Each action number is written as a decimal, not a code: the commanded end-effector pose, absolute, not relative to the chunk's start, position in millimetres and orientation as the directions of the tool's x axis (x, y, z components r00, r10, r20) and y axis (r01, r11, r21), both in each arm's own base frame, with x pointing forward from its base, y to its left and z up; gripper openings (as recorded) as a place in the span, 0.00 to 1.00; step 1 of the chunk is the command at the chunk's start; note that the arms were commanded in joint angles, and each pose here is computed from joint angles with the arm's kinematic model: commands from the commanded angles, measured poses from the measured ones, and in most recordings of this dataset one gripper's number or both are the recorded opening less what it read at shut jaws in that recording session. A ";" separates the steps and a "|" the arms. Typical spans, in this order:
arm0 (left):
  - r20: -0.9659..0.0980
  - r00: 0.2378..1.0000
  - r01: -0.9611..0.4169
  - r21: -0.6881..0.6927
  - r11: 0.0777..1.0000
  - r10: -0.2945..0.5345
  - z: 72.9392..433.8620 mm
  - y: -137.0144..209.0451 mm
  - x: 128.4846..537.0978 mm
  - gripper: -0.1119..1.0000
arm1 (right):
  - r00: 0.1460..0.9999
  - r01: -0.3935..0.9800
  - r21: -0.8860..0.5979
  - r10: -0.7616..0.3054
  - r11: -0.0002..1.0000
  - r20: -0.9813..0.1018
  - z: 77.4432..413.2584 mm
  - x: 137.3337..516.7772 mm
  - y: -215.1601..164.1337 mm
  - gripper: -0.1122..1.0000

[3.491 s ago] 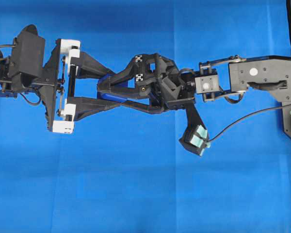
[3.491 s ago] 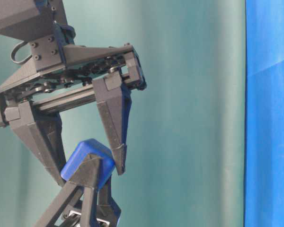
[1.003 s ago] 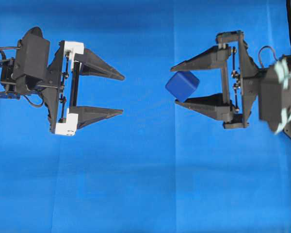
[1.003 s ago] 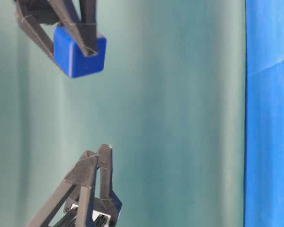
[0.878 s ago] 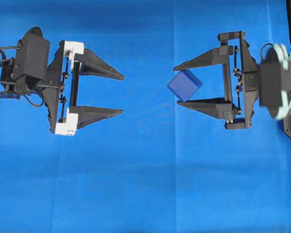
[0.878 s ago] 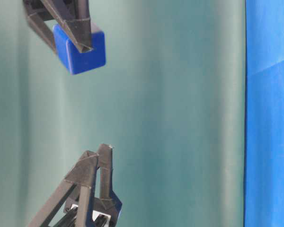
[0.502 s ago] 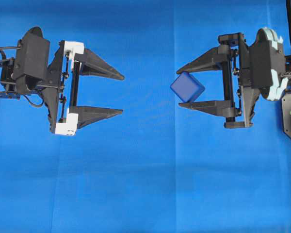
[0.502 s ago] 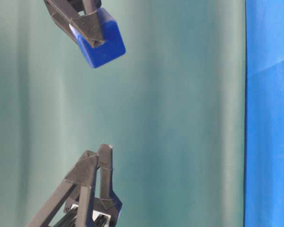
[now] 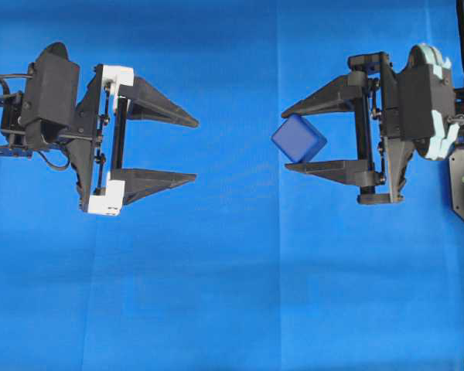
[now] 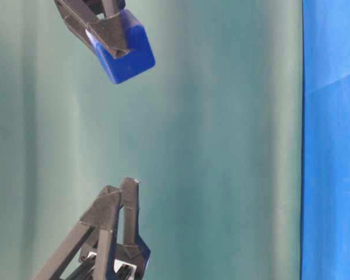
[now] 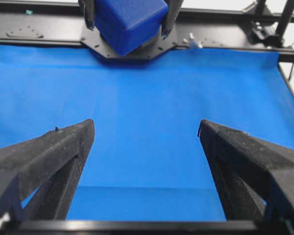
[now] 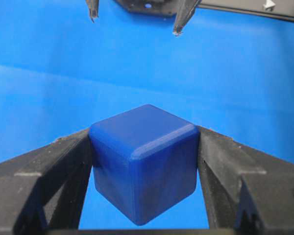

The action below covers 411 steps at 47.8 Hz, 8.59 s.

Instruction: Handover the blue block to the right arm after grasping it with the left arm, then place it in the designated position.

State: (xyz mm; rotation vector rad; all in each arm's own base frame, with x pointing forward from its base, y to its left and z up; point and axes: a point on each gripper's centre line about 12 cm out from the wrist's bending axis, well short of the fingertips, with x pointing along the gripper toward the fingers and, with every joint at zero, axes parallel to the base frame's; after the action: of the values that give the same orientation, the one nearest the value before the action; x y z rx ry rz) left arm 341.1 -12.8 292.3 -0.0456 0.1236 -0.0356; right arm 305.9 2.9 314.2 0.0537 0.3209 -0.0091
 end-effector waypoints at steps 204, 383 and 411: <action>-0.071 0.997 0.033 -0.048 0.998 -0.036 311.3 -11.9 345.4 0.93 | 0.863 0.043 0.135 0.032 0.990 -0.505 119.1 432.6 2.7 0.52; -0.072 0.997 0.030 -0.046 0.998 -0.033 315.4 -11.0 347.0 0.93 | 0.973 0.029 0.135 0.003 0.990 -0.229 323.4 302.5 1.2 0.83; -0.074 0.997 0.031 -0.048 0.998 -0.034 314.8 -11.4 346.8 0.93 | 0.988 0.007 0.140 0.015 0.990 -0.155 312.4 298.8 2.3 0.83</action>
State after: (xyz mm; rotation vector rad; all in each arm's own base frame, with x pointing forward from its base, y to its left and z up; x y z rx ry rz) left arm 345.4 -11.9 302.5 -0.0460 0.1097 -0.0328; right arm 298.9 2.6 304.7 0.1403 0.1838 0.0022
